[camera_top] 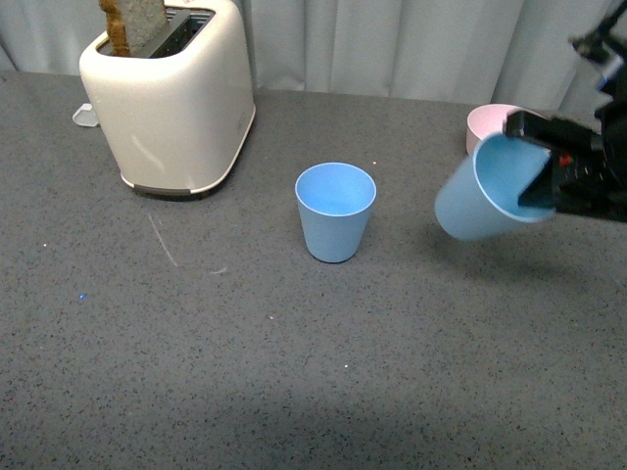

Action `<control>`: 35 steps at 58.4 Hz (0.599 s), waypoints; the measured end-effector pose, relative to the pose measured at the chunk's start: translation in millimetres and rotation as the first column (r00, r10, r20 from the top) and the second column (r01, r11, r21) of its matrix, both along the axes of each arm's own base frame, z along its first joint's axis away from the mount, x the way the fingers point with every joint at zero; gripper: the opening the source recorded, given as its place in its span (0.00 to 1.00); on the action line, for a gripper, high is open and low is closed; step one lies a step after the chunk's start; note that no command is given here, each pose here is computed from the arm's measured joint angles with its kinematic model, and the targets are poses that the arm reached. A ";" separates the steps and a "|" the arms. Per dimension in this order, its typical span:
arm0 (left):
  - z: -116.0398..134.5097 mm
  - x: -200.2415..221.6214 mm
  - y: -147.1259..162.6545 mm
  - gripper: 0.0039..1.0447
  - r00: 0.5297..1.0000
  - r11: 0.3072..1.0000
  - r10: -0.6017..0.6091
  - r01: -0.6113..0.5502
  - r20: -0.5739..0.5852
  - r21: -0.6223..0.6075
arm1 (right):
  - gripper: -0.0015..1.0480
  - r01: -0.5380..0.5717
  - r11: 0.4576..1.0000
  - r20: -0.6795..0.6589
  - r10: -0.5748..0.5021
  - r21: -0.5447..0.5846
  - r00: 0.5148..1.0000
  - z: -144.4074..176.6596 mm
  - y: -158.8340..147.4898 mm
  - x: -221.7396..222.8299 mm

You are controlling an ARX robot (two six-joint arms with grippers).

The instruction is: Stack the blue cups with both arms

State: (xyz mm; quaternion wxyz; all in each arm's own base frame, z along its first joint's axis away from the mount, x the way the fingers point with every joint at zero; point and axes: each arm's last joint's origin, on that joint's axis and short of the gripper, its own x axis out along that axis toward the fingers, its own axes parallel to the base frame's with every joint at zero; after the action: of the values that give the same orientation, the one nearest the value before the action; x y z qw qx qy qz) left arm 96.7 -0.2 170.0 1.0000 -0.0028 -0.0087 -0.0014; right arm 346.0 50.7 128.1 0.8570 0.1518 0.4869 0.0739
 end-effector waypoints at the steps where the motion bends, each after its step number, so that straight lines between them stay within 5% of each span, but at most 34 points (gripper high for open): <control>1: 0.0 0.0 0.0 0.94 1.000 1.000 0.000 0.000 0.000 0.000 | 0.01 -0.009 1.000 0.016 0.009 0.007 1.000 5.6 3.9 1.2; 15: 0.0 0.0 0.0 0.94 1.000 1.000 0.000 0.000 0.000 0.000 | 0.01 -0.132 0.989 0.098 0.126 0.063 0.987 41.2 53.6 10.2; 35: 0.0 0.0 0.0 0.94 1.000 1.000 0.000 0.000 0.000 0.000 | 0.01 -0.151 0.987 0.051 0.148 0.061 0.988 24.8 87.3 20.1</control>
State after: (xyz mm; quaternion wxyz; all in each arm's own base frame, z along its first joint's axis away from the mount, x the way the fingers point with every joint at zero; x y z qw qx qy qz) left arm 96.7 -0.2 170.0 1.0000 -0.0028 -0.0087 -0.0014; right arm 366.0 138.0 152.9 0.8547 0.1405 0.4744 0.1571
